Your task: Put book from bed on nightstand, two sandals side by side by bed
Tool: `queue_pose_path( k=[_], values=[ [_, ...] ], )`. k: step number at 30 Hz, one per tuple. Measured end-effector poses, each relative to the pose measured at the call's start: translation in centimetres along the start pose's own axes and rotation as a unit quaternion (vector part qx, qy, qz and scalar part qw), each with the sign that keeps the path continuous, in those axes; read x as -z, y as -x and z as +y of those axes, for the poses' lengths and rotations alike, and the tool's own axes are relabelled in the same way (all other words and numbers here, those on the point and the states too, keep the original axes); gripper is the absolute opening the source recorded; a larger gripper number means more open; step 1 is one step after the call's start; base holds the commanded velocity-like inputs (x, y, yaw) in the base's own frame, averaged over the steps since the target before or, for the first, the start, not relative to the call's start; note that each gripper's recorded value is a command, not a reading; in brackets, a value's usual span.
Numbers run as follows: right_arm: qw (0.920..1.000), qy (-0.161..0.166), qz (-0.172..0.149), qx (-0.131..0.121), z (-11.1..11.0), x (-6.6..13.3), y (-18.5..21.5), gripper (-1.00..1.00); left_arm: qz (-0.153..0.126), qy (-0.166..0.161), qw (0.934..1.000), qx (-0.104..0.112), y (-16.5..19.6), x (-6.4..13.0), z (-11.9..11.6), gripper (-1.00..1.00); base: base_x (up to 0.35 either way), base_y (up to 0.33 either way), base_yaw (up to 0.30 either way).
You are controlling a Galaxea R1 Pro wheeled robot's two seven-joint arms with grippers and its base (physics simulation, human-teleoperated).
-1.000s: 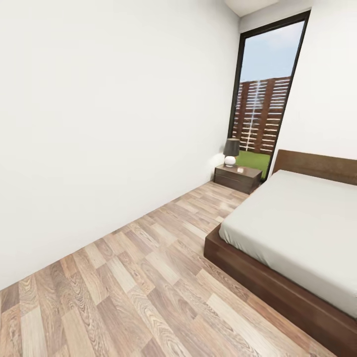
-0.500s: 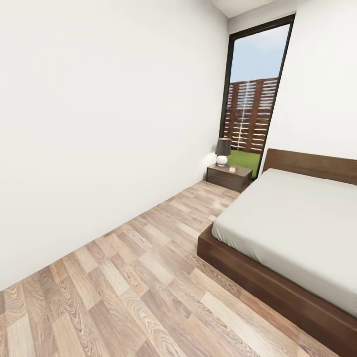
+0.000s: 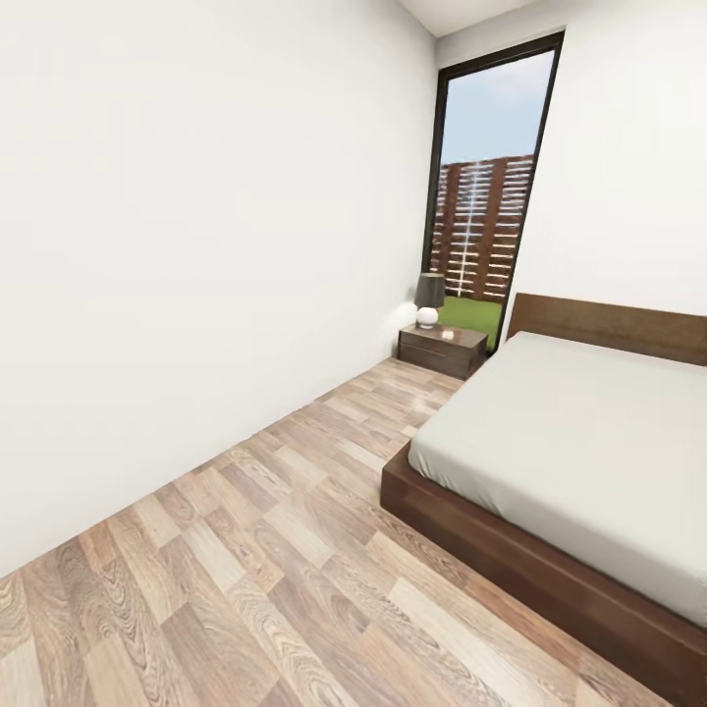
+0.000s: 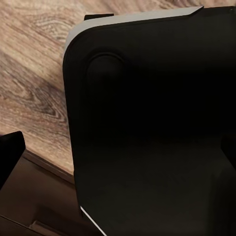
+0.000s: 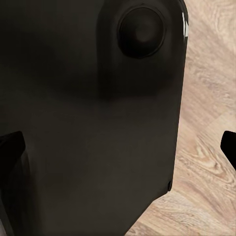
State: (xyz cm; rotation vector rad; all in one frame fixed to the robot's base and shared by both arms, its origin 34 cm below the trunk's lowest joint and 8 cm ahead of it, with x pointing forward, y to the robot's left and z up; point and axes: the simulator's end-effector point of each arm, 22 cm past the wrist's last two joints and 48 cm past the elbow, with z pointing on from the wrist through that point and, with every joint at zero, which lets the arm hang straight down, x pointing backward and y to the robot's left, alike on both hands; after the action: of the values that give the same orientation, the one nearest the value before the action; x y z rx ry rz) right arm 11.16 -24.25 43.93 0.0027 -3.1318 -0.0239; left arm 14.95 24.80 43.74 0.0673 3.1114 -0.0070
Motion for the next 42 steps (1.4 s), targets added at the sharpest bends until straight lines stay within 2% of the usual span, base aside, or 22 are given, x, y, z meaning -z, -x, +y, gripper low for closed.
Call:
queue_pose_path(
  k=[42],
  values=[
    [1.0000,0.000,0.000,0.001,0.00,0.00,0.00,1.00,0.001,0.000,1.0000,0.001,-0.03,0.00,0.00,1.00,0.003,-0.033,-0.016]
  ],
)
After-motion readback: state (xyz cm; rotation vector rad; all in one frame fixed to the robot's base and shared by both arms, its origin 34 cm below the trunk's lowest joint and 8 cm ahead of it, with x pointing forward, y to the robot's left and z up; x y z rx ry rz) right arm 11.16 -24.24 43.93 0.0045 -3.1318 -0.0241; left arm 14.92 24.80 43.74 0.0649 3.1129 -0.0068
